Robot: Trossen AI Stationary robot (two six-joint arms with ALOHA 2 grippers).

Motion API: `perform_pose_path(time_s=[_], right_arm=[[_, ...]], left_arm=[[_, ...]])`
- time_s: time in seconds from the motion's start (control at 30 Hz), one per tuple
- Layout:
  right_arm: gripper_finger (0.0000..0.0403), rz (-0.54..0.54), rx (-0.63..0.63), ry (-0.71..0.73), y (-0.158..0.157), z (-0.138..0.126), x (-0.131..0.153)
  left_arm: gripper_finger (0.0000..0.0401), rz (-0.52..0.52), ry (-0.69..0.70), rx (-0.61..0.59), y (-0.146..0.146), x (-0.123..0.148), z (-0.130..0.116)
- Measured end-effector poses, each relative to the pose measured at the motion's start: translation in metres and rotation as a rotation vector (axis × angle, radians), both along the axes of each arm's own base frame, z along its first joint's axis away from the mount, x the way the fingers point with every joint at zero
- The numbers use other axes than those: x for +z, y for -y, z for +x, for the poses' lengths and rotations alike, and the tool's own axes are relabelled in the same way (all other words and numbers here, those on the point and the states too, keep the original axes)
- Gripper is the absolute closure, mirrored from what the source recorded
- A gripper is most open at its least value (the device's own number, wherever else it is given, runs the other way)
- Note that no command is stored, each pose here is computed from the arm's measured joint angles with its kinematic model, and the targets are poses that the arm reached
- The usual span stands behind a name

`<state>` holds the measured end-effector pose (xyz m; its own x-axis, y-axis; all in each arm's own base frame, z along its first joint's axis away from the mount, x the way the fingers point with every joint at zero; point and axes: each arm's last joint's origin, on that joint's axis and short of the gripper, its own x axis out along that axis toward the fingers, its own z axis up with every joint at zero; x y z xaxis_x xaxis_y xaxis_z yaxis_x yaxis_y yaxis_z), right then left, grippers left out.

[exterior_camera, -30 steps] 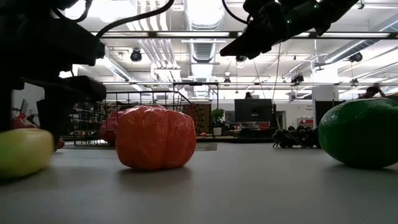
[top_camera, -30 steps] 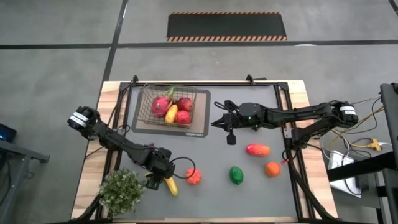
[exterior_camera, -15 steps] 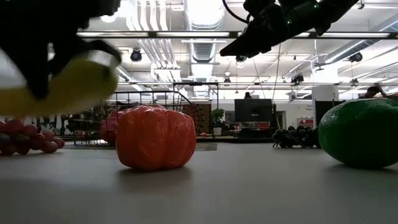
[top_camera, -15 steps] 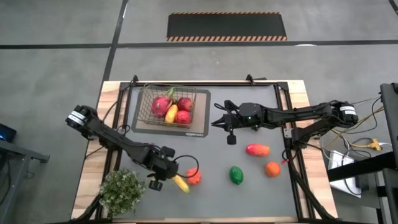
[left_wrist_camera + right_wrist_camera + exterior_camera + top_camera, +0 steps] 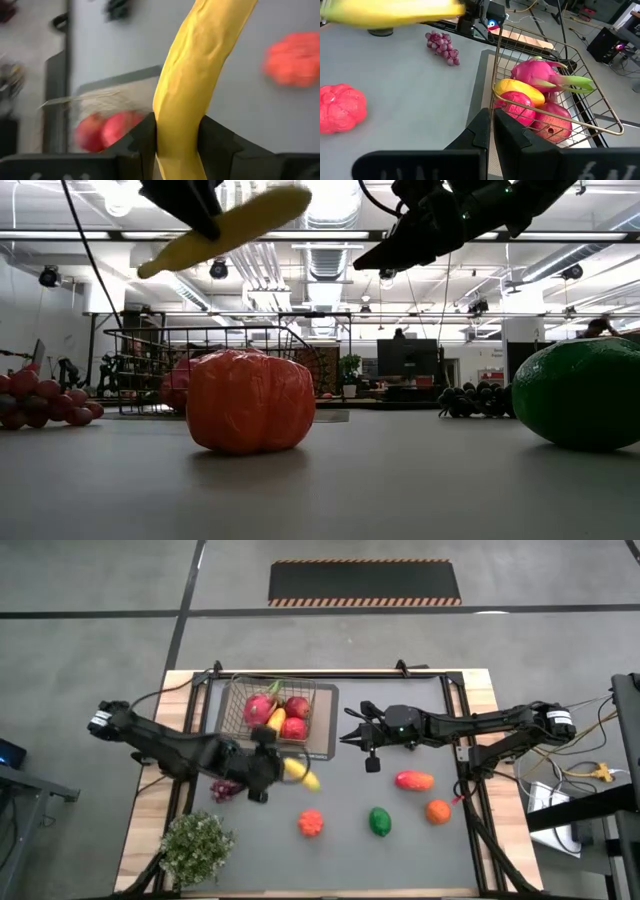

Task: Build produce basket
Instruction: Put the yellow banana into the wire basket

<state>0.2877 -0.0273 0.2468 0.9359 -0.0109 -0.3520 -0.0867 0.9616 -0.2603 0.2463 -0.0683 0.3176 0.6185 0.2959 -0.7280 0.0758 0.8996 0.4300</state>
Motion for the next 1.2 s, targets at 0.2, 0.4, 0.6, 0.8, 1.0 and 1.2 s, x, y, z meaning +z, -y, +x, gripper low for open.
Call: perform_pose_path(time_s=[0.2,0.4,0.6,0.8,1.0,1.2], right_arm=[[0.039,0.006,-0.002,-0.001,0.0,0.0,0.0],[0.039,0.006,-0.002,-0.001,0.0,0.0,0.0],[0.039,0.006,-0.002,-0.001,0.0,0.0,0.0],[0.039,0.002,0.0,-0.001,0.0,0.0,0.0],[0.039,0.014,-0.005,-0.001,0.0,0.0,0.0],[0.039,0.025,-0.009,-0.002,0.0,0.0,0.0]], left_arm=[[0.0297,0.098,0.004,0.209,-0.042,0.001,-0.003],[0.0297,0.119,-0.071,0.309,-0.07,-0.016,-0.003],[0.0297,0.174,-0.055,0.379,-0.081,-0.017,-0.002],[0.0296,0.308,-0.074,0.469,-0.09,-0.022,-0.006],[0.0296,0.385,-0.128,0.551,-0.102,-0.039,-0.013],[0.0296,0.386,-0.175,0.591,-0.11,-0.056,-0.019]])
